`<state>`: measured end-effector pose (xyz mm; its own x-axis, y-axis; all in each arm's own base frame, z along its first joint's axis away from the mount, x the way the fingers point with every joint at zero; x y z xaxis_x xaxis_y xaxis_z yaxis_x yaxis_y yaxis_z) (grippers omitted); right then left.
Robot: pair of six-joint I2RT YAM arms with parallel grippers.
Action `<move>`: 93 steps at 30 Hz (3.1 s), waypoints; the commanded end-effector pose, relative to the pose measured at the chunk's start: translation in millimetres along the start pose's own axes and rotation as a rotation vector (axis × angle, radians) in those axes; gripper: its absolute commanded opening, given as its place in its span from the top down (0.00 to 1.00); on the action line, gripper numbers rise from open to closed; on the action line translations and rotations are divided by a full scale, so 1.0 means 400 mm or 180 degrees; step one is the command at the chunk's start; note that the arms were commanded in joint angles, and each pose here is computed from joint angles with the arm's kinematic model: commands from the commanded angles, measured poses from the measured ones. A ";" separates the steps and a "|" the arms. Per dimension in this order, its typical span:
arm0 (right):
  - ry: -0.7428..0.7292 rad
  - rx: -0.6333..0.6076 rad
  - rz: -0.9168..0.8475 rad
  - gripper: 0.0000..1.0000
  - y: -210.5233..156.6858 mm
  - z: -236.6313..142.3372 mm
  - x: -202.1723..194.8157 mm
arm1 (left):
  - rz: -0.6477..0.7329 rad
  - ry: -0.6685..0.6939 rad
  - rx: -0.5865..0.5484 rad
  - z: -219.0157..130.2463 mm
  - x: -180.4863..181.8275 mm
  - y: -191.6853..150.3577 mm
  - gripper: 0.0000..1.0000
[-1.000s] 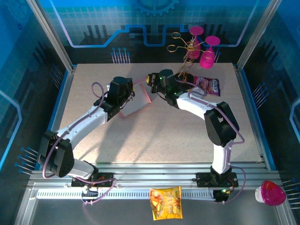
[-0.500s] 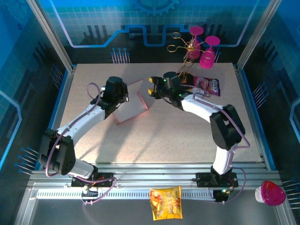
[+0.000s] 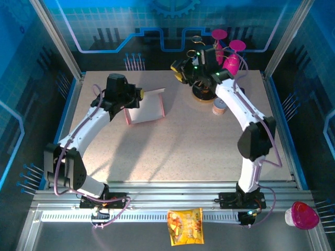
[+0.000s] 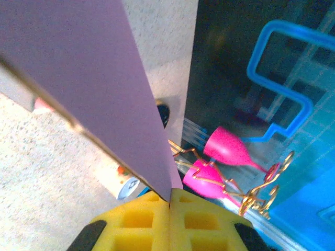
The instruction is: Fold the paper box
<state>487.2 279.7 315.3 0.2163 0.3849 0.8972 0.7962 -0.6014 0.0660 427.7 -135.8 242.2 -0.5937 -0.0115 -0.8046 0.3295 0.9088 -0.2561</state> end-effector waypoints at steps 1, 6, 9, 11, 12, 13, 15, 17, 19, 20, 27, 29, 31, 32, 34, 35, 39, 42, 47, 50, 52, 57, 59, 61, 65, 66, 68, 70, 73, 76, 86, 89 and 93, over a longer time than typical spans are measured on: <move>-0.0428 0.0445 -0.0231 0.60 -0.051 0.057 -0.090 | 0.0094 0.0062 0.0287 0.001 -0.006 -0.034 1.00; -0.0366 0.0581 -0.0182 0.61 -0.088 0.083 -0.083 | 0.0081 0.0071 0.0282 0.005 -0.005 -0.031 1.00; -0.0371 0.0628 -0.0096 0.61 -0.110 0.080 -0.101 | 0.0080 0.0074 0.0282 0.011 -0.007 -0.030 1.00; -0.0331 0.0635 -0.0033 0.61 -0.118 0.075 -0.110 | 0.0088 0.0080 0.0288 0.014 -0.009 -0.029 1.00; -0.0315 0.0634 -0.0019 0.61 -0.120 0.073 -0.112 | 0.0085 0.0086 0.0285 0.016 -0.008 -0.028 1.00; -0.0313 0.0637 -0.0007 0.61 -0.122 0.072 -0.114 | 0.0088 0.0083 0.0284 0.017 -0.009 -0.028 1.00; -0.0325 0.0665 0.0019 0.61 -0.127 0.072 -0.117 | 0.0086 0.0093 0.0285 0.020 -0.007 -0.027 1.00; -0.0336 0.0675 0.0022 0.61 -0.131 0.072 -0.118 | 0.0076 0.0095 0.0289 0.024 -0.007 -0.026 1.00; -0.0330 0.0675 0.0042 0.61 -0.131 0.071 -0.118 | 0.0079 0.0099 0.0300 0.026 -0.006 -0.027 1.00; -0.0315 0.0676 0.0055 0.61 -0.132 0.070 -0.115 | 0.0077 0.0099 0.0298 0.026 -0.006 -0.027 1.00; -0.0377 0.0681 0.0150 0.62 -0.153 0.052 -0.112 | 0.0065 0.0102 0.0294 0.029 -0.006 -0.020 1.00; -0.0426 0.0687 0.0185 0.62 -0.160 0.047 -0.122 | 0.0068 0.0105 0.0299 0.032 -0.006 -0.020 1.00; -0.0457 0.0697 0.0230 0.63 -0.166 0.048 -0.132 | 0.0064 0.0105 0.0301 0.034 -0.006 -0.020 1.00; -0.0462 0.0707 0.0245 0.63 -0.172 0.050 -0.132 | 0.0064 0.0109 0.0306 0.036 -0.005 -0.020 1.00; -0.0484 0.0727 0.0248 0.64 -0.181 0.051 -0.133 | 0.0062 0.0106 0.0315 0.038 -0.006 -0.020 1.00; -0.0502 0.0729 0.0246 0.64 -0.185 0.051 -0.133 | 0.0058 0.0107 0.0316 0.038 -0.006 -0.021 1.00; -0.0586 0.0743 0.0261 0.65 -0.192 0.052 -0.148 | 0.0060 0.0096 0.0321 0.038 -0.010 -0.021 1.00; -0.0550 0.0671 0.0263 0.65 -0.172 0.046 -0.151 | 0.0066 0.0101 0.0338 0.037 -0.010 -0.024 1.00; -0.0368 0.0460 0.0090 0.64 -0.111 0.004 -0.094 | 0.0083 0.0124 0.0354 0.032 -0.004 -0.027 1.00; -0.0417 0.0449 0.0039 0.64 -0.095 0.006 -0.091 | 0.0080 0.0132 0.0357 0.033 0.000 -0.027 1.00; -0.0445 0.0438 0.0044 0.64 -0.085 0.020 -0.105 | 0.0082 0.0133 0.0357 0.033 0.000 -0.027 1.00; -0.0494 0.0503 0.0092 0.64 -0.074 0.064 -0.130 | 0.0086 0.0120 0.0359 0.031 -0.005 -0.028 1.00; -0.0509 0.0559 0.0093 0.64 -0.084 0.072 -0.128 | 0.0077 0.0123 0.0354 0.030 -0.005 -0.027 1.00; -0.0535 0.0592 0.0074 0.64 -0.096 0.073 -0.129 | 0.0076 0.0124 0.0355 0.031 -0.004 -0.027 1.00; -0.0573 0.0612 0.0093 0.64 -0.111 0.069 -0.148 | 0.0082 0.0117 0.0354 0.031 -0.006 -0.028 1.00; -0.0573 0.0610 0.0103 0.64 -0.111 0.067 -0.153 | 0.0078 0.0115 0.0355 0.031 -0.007 -0.027 1.00; -0.0581 0.0633 0.0127 0.64 -0.116 0.067 -0.161 | 0.0077 0.0120 0.0355 0.034 -0.007 -0.027 1.00; -0.0590 0.0647 0.0131 0.64 -0.121 0.066 -0.164 | 0.0077 0.0121 0.0360 0.036 -0.007 -0.027 1.00; -0.0592 0.0658 0.0129 0.64 -0.126 0.062 -0.162 | 0.0087 0.0117 0.0363 0.036 -0.008 -0.027 1.00; -0.0603 0.0676 0.0160 0.64 -0.129 0.067 -0.172 | 0.0089 0.0112 0.0364 0.035 -0.010 -0.028 1.00; -0.0565 0.0764 0.0242 0.64 -0.160 0.075 -0.162 | 0.0085 0.0108 0.0379 0.034 -0.010 -0.030 1.00; -0.0543 0.0767 0.0277 0.65 -0.163 0.080 -0.160 | 0.0084 0.0113 0.0388 0.036 -0.009 -0.031 1.00; -0.0491 0.0793 0.0321 0.65 -0.166 0.089 -0.152 | 0.0083 0.0119 0.0398 0.036 -0.007 -0.033 1.00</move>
<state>455.5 306.5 224.3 0.3822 0.4768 0.7916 0.8585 -0.5002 -0.1133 431.7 -149.3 225.3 -0.6382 0.0208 -0.7696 0.3928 0.8685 -0.3023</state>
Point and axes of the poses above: each hand's point on the last joint's axis, 136 mm out from that joint toward the fingers, its own z axis out along the fingers, its own x axis along the line the jaws close on, y = z × x, the point moved 1 cm from there along -z, back along the fingers, and after that the axes turned 4 degrees about z, right-handed, at the moved point
